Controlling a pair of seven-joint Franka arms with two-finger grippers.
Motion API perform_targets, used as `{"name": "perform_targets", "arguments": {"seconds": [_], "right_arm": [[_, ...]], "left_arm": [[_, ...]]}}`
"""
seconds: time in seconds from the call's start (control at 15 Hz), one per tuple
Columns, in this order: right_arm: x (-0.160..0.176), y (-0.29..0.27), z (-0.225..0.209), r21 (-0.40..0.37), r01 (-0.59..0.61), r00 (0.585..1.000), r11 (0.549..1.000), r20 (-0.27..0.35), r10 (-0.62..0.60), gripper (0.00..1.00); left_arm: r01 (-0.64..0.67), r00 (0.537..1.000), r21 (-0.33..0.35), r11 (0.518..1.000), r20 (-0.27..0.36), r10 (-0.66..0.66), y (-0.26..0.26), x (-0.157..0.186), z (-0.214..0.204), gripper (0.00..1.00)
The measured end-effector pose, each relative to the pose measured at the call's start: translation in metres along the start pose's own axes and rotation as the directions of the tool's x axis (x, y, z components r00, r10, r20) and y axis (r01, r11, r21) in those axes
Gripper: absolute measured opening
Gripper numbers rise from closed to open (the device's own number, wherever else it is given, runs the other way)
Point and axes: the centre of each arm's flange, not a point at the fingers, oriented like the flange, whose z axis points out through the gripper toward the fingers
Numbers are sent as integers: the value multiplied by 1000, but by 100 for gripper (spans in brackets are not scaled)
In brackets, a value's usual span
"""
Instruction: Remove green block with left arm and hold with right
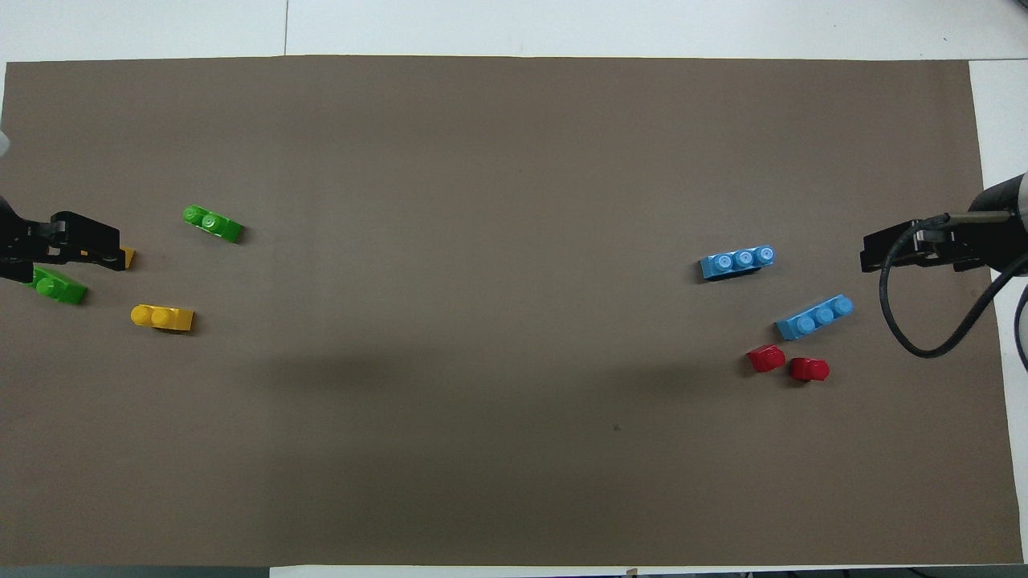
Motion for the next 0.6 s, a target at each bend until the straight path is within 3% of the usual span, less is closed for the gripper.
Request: {"name": "perform_targets", "arguments": {"seconds": [0.6], "right_arm": [[-3,3,2,-1,-6,1000,1000,27,6,100]], "left_arm": [[-12,1000,-44,999,-28,11,3,-2,-8,100]]}}
